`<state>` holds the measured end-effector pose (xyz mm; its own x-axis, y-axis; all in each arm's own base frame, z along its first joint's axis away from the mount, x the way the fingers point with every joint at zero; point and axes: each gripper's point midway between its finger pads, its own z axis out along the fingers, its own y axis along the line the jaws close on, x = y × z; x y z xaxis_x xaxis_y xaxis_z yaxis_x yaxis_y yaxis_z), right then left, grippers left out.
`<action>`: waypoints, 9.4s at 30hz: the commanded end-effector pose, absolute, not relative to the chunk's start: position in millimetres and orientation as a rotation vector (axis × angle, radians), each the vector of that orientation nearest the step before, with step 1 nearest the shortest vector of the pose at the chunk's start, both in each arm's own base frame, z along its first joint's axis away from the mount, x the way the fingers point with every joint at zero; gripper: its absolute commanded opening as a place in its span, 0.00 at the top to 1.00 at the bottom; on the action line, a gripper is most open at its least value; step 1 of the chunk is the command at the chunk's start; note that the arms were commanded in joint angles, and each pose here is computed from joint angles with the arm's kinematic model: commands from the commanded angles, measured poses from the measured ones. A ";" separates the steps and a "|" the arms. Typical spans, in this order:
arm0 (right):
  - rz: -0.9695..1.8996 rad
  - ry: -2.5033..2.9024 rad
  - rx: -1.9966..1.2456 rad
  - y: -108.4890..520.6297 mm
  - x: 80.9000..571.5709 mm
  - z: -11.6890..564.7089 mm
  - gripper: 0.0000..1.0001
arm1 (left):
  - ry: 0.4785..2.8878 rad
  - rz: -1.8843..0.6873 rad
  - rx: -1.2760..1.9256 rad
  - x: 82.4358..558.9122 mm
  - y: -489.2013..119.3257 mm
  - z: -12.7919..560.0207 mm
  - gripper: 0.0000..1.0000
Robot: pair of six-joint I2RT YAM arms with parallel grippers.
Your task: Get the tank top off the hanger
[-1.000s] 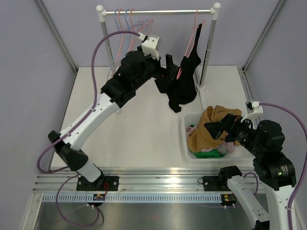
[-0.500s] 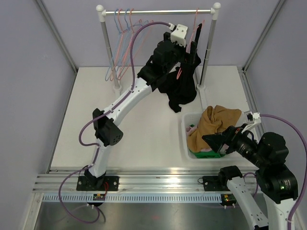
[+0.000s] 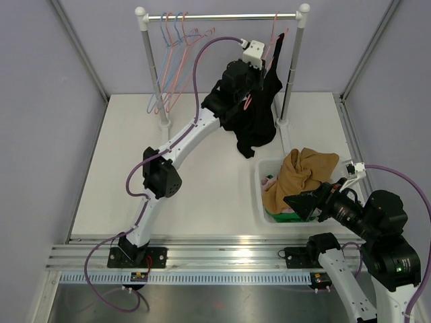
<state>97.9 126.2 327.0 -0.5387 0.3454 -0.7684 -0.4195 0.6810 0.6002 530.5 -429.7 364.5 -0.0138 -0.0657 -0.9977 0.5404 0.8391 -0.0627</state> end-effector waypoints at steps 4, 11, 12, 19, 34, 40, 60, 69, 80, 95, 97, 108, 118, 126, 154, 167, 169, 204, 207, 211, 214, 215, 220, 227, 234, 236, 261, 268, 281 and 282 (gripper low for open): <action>0.977 1.864 -0.103 127.5 93.2 338.6 0.10 | 1.358 -0.566 0.295 531.7 -416.5 429.8 0.62; 0.982 1.874 -0.111 129.0 95.0 335.8 0.10 | 1.323 -0.605 0.298 530.4 -422.5 436.5 0.67; 0.981 1.872 -0.113 128.9 94.3 336.2 0.10 | 1.327 -0.603 0.303 530.7 -422.9 434.7 0.69; 0.982 1.880 -0.115 129.3 94.8 334.2 0.10 | 1.341 -0.597 0.320 531.6 -425.0 427.8 0.88; 0.970 1.879 -0.120 128.3 96.1 333.7 0.10 | 1.332 -0.594 0.312 528.3 -421.7 436.4 1.00; 0.960 1.881 -0.120 127.8 98.9 334.1 0.10 | 1.266 -0.591 0.229 510.1 -398.4 485.3 1.00; 0.999 1.855 -0.116 131.7 99.0 347.5 0.10 | 1.416 -0.519 0.160 434.2 -313.0 519.5 1.00; 0.976 1.857 -0.152 136.1 124.8 356.1 0.09 | 1.568 -0.487 0.227 384.7 -277.2 496.8 1.00; 1.273 1.739 -0.222 178.6 178.1 388.0 0.01 | 1.561 -0.711 0.181 254.3 -203.1 462.4 1.00; 1.094 1.864 -0.177 287.6 250.4 344.3 0.11 | 1.598 -1.157 0.158 143.4 -182.8 366.7 1.00; 0.959 1.909 -0.178 302.7 258.7 322.9 0.13 | 1.611 -1.161 0.102 143.6 -177.6 357.3 1.00; 0.688 1.975 -0.296 354.3 275.1 284.9 0.45 | 1.648 -1.157 -0.028 136.7 -157.9 323.7 1.00; 0.615 1.980 -0.317 349.0 280.5 275.9 0.91 | 1.679 -1.058 -0.071 138.8 -140.4 316.1 1.00; 0.514 1.966 -0.336 336.4 287.7 269.2 1.00 | 1.693 -1.040 -0.043 134.4 -137.7 314.1 1.00; 1.268 2.005 -0.499 328.0 204.8 293.9 1.00 | 1.030 -1.180 0.321 113.9 -169.6 429.0 1.00; 1.087 2.246 -0.624 327.4 147.1 198.2 1.00 | 0.596 -0.802 0.135 173.4 -147.6 502.2 0.94; 1.005 2.302 -0.574 317.2 148.6 171.8 1.00 | 0.520 -0.771 0.090 170.8 -136.7 519.1 0.95; 0.733 2.069 -0.263 256.7 185.4 261.7 0.01 | 1.532 -0.496 0.080 295.8 -182.0 443.8 1.00; 0.727 2.062 -0.254 249.1 183.1 264.1 0.01 | 1.487 -0.524 0.049 312.4 -185.0 467.5 1.00; 0.733 2.051 -0.245 243.9 180.8 264.4 0.01 | 1.478 -0.554 0.014 356.0 -198.9 476.2 1.00; 0.734 2.041 -0.244 239.9 179.3 265.2 0.01 | 1.469 -0.562 -0.010 387.4 -205.2 483.0 1.00; 0.731 2.040 -0.244 238.8 179.3 265.4 0.00 | 1.456 -0.557 -0.010 394.0 -204.6 488.2 1.00; 0.736 2.026 -0.250 233.5 176.0 270.9 0.01 | 1.426 -0.507 -0.012 432.5 -211.2 498.1 1.00; 0.733 2.019 -0.259 227.2 172.7 270.1 0.01 | 1.444 -0.461 -0.031 485.4 -210.0 498.4 1.00; 0.727 2.016 -0.254 222.5 171.7 265.6 0.01 | 1.534 -0.390 -0.110 502.6 -195.8 451.0 1.00; 0.731 2.012 -0.260 223.6 171.6 266.7 0.00 | 1.542 -0.389 -0.111 498.4 -192.8 443.4 1.00; 0.636 2.136 -0.411 283.6 197.7 221.5 0.01 | 1.471 -0.600 -0.024 359.8 -164.2 517.6 0.01; 0.666 2.148 -0.514 334.4 215.5 183.6 0.00 | 1.565 -0.588 -0.145 273.5 -115.3 459.0 0.01; 0.327 2.372 -0.632 385.6 258.7 60.4 0.01 | 1.705 -0.264 -0.148 174.0 -29.3 348.7 0.01; 0.302 2.367 -0.616 387.8 263.9 59.0 0.01 | 1.693 -0.247 -0.149 171.8 -25.2 346.5 0.01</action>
<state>252.3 377.0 64.6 -0.6845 -0.3512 -0.6388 -0.5258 0.8448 0.0990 179.8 -45.8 361.3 -0.1522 -0.3180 -0.9358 0.1060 0.9361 -0.3353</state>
